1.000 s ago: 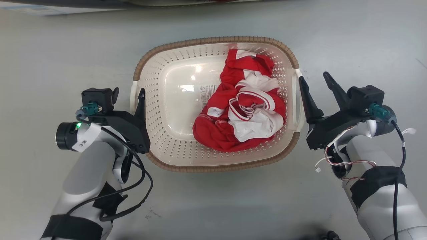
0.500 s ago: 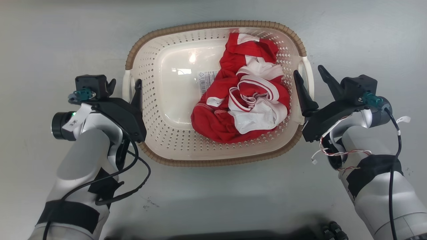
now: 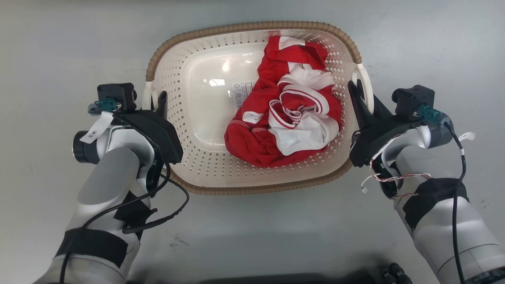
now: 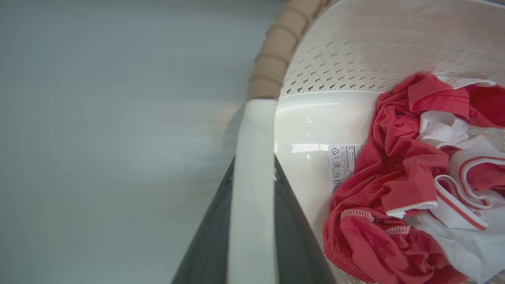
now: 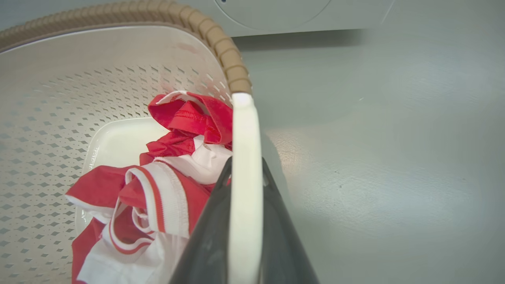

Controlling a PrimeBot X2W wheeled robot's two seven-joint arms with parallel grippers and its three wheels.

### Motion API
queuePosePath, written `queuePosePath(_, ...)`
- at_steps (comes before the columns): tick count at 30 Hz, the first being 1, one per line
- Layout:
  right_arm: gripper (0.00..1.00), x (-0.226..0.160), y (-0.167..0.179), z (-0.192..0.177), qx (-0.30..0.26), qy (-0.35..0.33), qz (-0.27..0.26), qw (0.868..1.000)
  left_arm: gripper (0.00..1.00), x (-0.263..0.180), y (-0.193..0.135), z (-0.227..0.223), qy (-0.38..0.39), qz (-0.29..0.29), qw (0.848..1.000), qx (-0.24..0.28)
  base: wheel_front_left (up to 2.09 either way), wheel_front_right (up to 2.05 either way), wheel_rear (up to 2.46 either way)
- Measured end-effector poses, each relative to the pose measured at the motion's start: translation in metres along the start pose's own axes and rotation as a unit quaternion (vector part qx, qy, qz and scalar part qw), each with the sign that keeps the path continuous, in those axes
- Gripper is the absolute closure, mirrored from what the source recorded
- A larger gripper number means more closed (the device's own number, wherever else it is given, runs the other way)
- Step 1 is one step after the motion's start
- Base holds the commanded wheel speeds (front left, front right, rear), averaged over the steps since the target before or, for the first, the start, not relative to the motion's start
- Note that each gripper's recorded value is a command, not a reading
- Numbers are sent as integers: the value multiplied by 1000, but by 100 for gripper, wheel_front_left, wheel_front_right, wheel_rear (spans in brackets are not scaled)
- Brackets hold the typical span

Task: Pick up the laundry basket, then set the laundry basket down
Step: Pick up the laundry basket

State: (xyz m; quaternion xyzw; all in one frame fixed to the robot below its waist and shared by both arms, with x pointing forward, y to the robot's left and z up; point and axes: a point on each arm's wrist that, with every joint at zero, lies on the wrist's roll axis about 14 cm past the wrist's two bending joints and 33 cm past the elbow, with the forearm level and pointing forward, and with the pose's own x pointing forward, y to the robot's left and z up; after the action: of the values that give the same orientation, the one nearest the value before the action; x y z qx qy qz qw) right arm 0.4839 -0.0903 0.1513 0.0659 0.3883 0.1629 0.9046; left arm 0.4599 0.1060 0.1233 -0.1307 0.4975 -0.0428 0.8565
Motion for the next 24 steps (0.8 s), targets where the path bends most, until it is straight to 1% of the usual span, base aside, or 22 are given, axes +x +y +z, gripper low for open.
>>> queuePosePath(9, 100, -11, 0, 9, -8, 2, -3, 1000, 100, -14, -8, 4, 4, -5, 1000, -13, 0, 0, 0)
queuePosePath(14, 100, -21, 2, 20, -14, -2, -4, 1000, 100, -26, -14, 8, 11, -8, 1000, -28, 0, 0, 0)
queuePosePath(24, 100, -43, 7, 42, -16, -3, -10, 1000, 100, -53, -27, 23, 18, -22, 999, -32, 0, 0, 0)
